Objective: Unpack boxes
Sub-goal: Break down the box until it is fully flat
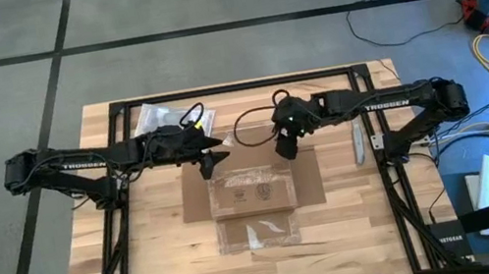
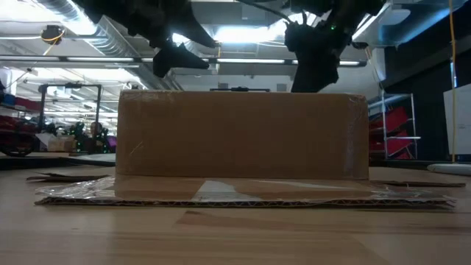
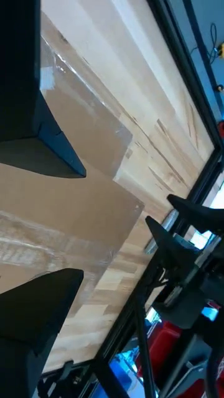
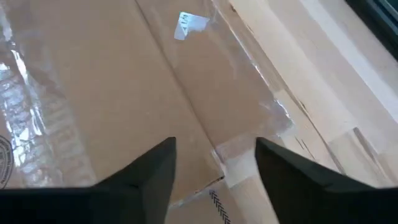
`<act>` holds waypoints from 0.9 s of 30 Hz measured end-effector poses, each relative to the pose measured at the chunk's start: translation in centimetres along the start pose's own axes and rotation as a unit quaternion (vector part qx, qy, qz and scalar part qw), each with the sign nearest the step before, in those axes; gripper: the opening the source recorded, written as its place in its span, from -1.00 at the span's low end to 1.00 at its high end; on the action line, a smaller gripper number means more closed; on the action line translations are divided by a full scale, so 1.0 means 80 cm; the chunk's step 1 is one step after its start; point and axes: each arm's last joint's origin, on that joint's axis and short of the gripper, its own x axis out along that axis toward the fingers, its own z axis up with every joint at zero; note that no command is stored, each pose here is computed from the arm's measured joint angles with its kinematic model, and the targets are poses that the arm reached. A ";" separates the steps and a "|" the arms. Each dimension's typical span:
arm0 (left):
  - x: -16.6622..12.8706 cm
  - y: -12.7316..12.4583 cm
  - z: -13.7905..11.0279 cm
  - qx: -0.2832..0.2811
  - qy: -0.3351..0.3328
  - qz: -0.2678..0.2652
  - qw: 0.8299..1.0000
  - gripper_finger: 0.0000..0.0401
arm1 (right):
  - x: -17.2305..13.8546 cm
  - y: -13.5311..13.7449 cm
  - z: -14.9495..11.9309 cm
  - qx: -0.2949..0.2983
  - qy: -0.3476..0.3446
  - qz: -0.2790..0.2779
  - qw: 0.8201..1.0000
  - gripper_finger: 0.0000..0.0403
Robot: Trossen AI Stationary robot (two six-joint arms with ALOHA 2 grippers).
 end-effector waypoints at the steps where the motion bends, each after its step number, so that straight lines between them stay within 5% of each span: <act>1: 0.001 0.001 -0.001 -0.001 0.004 0.002 1.000 0.19 | 0.000 -0.004 0.000 0.004 0.001 -0.007 1.000 0.19; 5: 0.012 0.004 -0.008 -0.014 0.011 0.029 0.999 0.19 | 0.001 -0.019 -0.002 0.015 0.016 -0.050 0.998 0.43; 11: 0.030 0.007 -0.017 0.042 0.030 0.037 0.998 0.19 | -0.004 -0.034 -0.023 0.056 0.084 -0.160 0.982 0.64; 19: 0.036 0.009 -0.020 0.068 0.029 0.052 0.996 0.19 | -0.014 -0.065 -0.072 0.202 0.226 -0.283 0.910 0.66; 27: 0.036 0.008 -0.019 0.080 0.030 0.041 0.996 0.19 | 0.014 -0.077 -0.130 0.262 0.314 -0.263 0.874 0.66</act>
